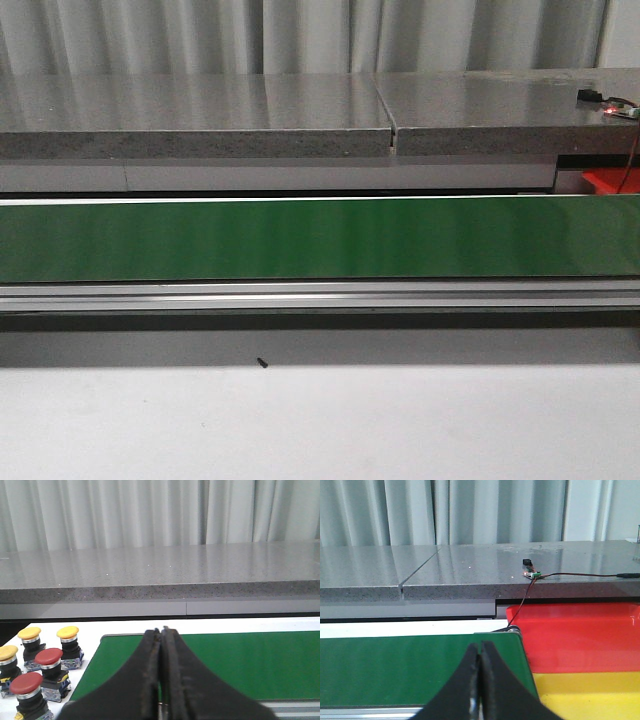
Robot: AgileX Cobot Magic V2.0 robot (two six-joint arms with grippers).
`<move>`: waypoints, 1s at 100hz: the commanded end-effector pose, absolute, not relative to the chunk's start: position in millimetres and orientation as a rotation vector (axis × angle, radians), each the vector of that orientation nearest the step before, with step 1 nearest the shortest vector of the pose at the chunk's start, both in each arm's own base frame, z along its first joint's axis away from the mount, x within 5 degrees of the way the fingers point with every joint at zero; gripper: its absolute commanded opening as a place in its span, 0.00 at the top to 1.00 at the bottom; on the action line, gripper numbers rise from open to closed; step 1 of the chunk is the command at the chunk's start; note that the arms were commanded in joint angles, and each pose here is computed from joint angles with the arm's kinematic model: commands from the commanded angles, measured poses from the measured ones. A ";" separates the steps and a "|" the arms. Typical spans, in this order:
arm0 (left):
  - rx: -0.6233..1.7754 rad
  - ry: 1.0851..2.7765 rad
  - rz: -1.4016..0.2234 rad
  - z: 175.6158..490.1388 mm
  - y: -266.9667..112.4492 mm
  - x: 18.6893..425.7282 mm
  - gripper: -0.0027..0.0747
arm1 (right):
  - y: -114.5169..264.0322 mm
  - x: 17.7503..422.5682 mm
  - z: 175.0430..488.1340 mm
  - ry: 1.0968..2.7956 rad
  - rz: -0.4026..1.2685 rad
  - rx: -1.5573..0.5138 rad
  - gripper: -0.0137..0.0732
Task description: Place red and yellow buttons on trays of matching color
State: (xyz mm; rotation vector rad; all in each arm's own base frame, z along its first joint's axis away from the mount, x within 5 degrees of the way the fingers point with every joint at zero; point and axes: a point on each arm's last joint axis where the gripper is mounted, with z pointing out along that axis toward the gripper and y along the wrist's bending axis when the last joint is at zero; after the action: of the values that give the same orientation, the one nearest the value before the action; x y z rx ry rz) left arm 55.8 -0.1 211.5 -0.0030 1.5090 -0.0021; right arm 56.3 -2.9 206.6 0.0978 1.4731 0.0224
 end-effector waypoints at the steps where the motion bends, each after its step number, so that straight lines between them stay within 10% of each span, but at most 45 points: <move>1: -0.015 1.429 -0.013 209.2 0.3 54.0 0.99 | -2.8 52.6 220.5 1.358 0.013 0.085 0.92; 64: -0.074 1.427 -0.131 258.5 -2.5 42.9 0.99 | -2.8 52.6 220.5 1.358 0.013 0.085 0.92; 100: 0.002 1.933 -0.204 336.1 -13.1 63.8 0.99 | -2.8 52.6 220.5 1.358 0.013 0.085 0.92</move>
State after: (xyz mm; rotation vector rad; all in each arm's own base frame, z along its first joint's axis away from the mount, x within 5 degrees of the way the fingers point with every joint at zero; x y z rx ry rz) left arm 52.8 -10.6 306.4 -0.0049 1.8626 -0.1699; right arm 56.3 -2.9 206.6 0.0978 1.4731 0.0224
